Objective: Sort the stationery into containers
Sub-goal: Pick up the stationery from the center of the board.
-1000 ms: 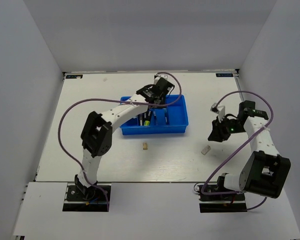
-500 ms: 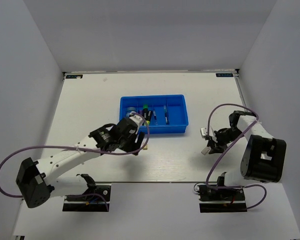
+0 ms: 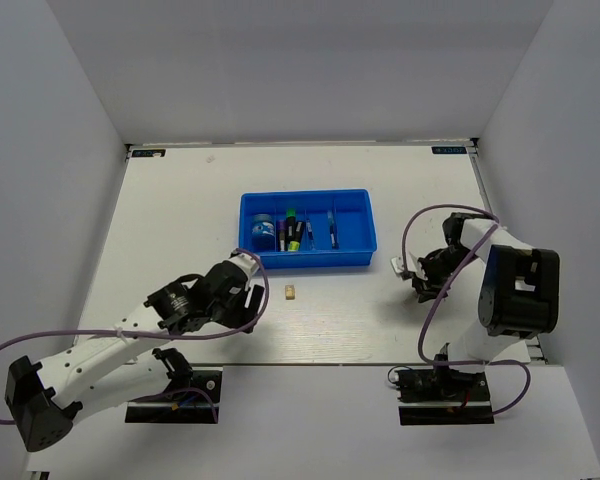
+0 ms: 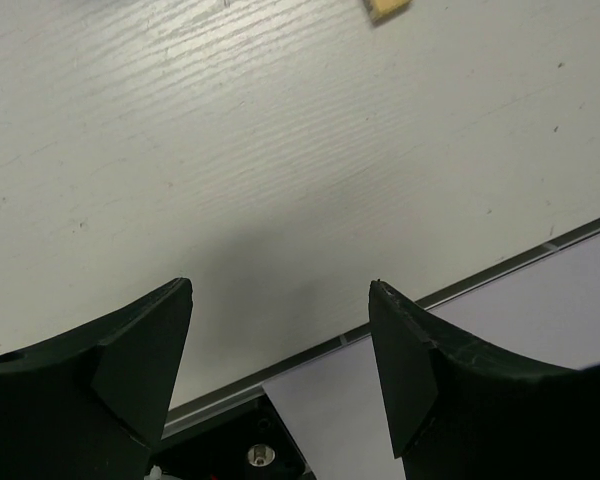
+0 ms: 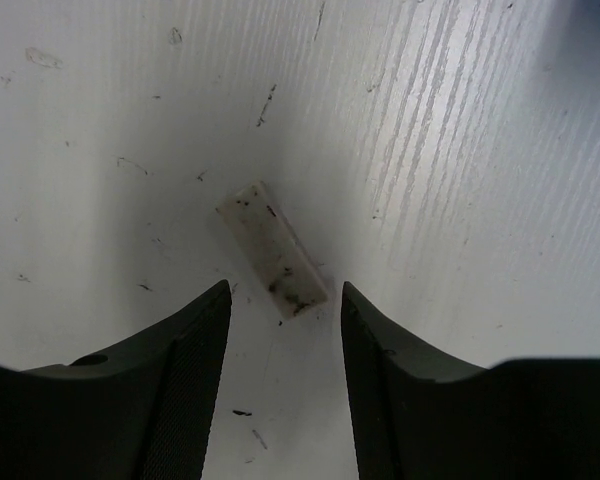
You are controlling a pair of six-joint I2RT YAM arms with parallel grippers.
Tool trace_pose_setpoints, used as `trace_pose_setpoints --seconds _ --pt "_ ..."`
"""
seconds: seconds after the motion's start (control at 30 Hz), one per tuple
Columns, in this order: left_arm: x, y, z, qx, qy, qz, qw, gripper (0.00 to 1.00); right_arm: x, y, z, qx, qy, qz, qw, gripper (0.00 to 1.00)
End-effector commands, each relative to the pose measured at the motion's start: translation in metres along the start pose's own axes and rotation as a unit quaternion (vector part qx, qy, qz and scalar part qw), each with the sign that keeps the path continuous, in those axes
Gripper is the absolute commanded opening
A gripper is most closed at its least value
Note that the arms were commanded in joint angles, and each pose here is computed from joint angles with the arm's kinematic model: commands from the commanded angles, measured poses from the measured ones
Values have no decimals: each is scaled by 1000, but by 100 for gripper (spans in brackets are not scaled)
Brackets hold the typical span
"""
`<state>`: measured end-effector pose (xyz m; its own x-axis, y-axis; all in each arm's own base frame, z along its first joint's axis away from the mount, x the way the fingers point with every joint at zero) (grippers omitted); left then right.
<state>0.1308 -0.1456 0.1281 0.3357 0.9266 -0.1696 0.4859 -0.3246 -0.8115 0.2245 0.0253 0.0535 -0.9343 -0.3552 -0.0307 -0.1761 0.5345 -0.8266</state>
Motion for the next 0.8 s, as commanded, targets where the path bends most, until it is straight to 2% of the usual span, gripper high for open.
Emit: trace_pose_setpoints --seconds 0.0,0.37,0.47,0.5,0.53,0.57,0.63,0.67,0.77 --pt "7 0 8 3 -11 -11 1000 82 -25 1 2 17 -222 -5 975 52" --pt "-11 17 -3 2 -32 13 999 83 1 35 10 33 -236 -45 970 52" --pt "-18 28 -9 -7 -41 19 999 83 3 38 8 34 -237 -38 970 41" --pt "-17 35 -7 1 -41 9 999 83 2 35 6 36 -230 -31 972 34" --pt "-18 38 -9 -1 -41 11 999 83 -2 31 -2 24 -219 -11 975 19" --pt "-23 41 -17 -16 -49 19 998 83 -3 27 -5 19 -203 -2 979 12" --pt "-25 53 -17 -10 -47 10 999 84 -9 9 -25 -3 -179 27 983 0" --pt "-32 57 -30 -35 -53 23 998 84 -12 3 -36 -20 -165 45 985 0" --pt "-39 81 -38 -34 -51 13 998 85 -18 -21 -66 -60 -103 83 989 0"
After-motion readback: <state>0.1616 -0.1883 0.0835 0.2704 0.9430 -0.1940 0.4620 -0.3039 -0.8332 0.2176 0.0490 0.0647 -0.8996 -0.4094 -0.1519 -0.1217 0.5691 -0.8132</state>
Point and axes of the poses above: each gripper's point midway between its finger pads, its own y axis out along the fingers, its own x axis along the line the jaws close on, z = x × y, the point moved 3 cm from there along -y, back along the fingers, and after that the axes turned 7 degrees about -y, right-handed, at the moved point
